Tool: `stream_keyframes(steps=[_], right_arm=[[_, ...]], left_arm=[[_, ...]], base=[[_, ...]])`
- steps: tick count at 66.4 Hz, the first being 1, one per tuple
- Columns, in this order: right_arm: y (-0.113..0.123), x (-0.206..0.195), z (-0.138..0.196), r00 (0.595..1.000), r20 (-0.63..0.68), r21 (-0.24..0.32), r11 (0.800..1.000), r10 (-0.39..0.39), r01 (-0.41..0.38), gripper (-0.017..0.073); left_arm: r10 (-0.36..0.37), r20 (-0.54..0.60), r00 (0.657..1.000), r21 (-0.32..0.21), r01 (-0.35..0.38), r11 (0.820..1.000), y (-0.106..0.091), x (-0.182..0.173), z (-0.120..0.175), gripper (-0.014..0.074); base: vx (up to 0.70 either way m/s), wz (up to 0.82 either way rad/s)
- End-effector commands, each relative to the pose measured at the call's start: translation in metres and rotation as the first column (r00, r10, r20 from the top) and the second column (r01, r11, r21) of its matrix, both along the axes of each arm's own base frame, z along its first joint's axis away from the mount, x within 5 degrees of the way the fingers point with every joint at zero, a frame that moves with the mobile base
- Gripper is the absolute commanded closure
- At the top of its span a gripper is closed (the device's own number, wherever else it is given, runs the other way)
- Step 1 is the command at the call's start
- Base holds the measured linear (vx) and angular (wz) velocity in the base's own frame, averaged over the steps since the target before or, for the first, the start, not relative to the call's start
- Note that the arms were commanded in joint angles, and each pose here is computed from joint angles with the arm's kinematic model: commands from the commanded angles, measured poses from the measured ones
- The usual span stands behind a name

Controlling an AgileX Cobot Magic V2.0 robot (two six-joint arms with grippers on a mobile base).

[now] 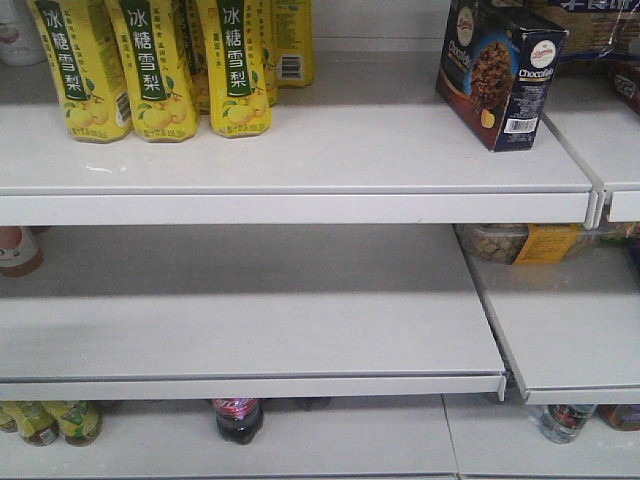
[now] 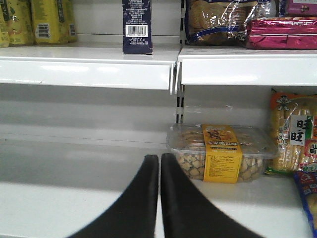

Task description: Left arm holds basket, right arm returns cookies

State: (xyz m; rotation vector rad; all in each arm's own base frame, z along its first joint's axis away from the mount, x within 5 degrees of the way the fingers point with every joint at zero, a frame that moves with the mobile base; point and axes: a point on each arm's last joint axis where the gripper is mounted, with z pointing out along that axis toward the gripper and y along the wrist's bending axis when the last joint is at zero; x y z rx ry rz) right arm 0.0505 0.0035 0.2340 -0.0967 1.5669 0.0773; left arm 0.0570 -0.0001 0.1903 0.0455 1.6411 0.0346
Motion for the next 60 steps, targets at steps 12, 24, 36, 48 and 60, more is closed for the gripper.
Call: stream_keyframes(steps=[12,24,36,48,60], right_arm=[[0.001,-0.001,0.015,0.996,0.088,-0.008,1.000,0.013,-0.012,0.0567],[0.001,-0.001,0.015,0.996,0.086,-0.008,1.000,0.012,-0.012,0.0567],[0.000,-0.002,0.012,0.995,0.103,-0.064,0.998,-0.003,0.010,0.0567],[-0.002,0.002,-0.005,0.993,0.085,-0.034,0.996,-0.082,0.086,0.0567],[-0.003,0.006,-0.027,0.987,0.117,0.026,0.994,-0.108,0.106,0.0567]], left_arm=[[-0.007,0.149,0.989,0.022,0.004,1.000,0.000,-0.003,0.020,0.0600],[-0.007,0.149,0.989,0.022,0.004,1.000,0.000,-0.003,0.020,0.0600],[-0.007,0.149,0.989,0.022,0.004,1.000,0.000,-0.003,0.020,0.0600],[-0.007,0.149,0.989,0.022,0.004,1.000,0.000,-0.003,0.020,0.0600],[-0.007,0.149,0.989,0.022,0.004,1.000,0.000,-0.003,0.020,0.0600]], base=[[0.00,0.00],[0.00,0.00],[0.00,0.00],[0.00,0.00],[0.00,0.00]])
